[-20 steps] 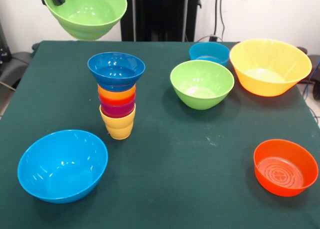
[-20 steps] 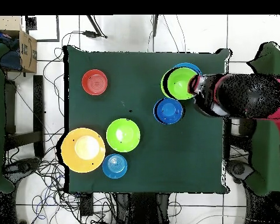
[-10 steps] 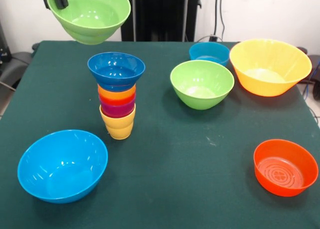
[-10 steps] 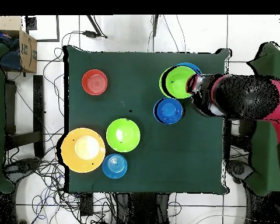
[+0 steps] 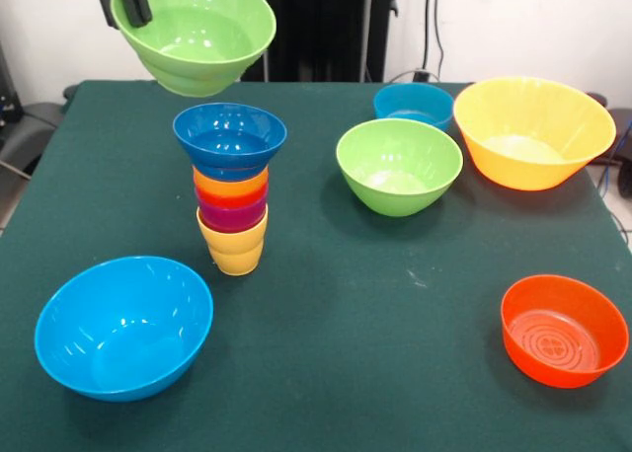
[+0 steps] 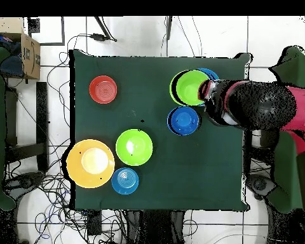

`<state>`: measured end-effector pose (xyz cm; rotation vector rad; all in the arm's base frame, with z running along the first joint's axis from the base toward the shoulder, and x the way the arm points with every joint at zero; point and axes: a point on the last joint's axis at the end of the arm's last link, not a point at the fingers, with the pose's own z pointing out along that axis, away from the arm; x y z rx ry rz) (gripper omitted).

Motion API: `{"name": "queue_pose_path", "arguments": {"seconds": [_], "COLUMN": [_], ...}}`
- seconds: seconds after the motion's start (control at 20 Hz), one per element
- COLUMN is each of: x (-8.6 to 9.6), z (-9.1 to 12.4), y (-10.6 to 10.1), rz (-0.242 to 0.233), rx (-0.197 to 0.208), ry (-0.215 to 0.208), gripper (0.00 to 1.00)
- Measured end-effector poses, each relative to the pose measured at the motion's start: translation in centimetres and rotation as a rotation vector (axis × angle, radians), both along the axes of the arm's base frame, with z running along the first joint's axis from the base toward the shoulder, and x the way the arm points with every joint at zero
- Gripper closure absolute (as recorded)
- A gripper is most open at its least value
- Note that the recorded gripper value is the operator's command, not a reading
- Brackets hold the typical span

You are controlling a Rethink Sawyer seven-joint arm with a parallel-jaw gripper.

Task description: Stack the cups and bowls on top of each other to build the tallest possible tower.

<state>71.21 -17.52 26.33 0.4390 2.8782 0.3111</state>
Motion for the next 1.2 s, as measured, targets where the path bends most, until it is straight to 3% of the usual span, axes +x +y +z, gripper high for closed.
{"name": "queue_pose_path", "arguments": {"seconds": [0.55,1.2], "x": [0.6,1.3], "z": [0.1,-0.4], "y": [3.0,5.3], "rz": [0.025,0.034], "rx": [0.028,0.036], "ry": [-0.007,-0.079], "gripper": [1.0,1.0]}}
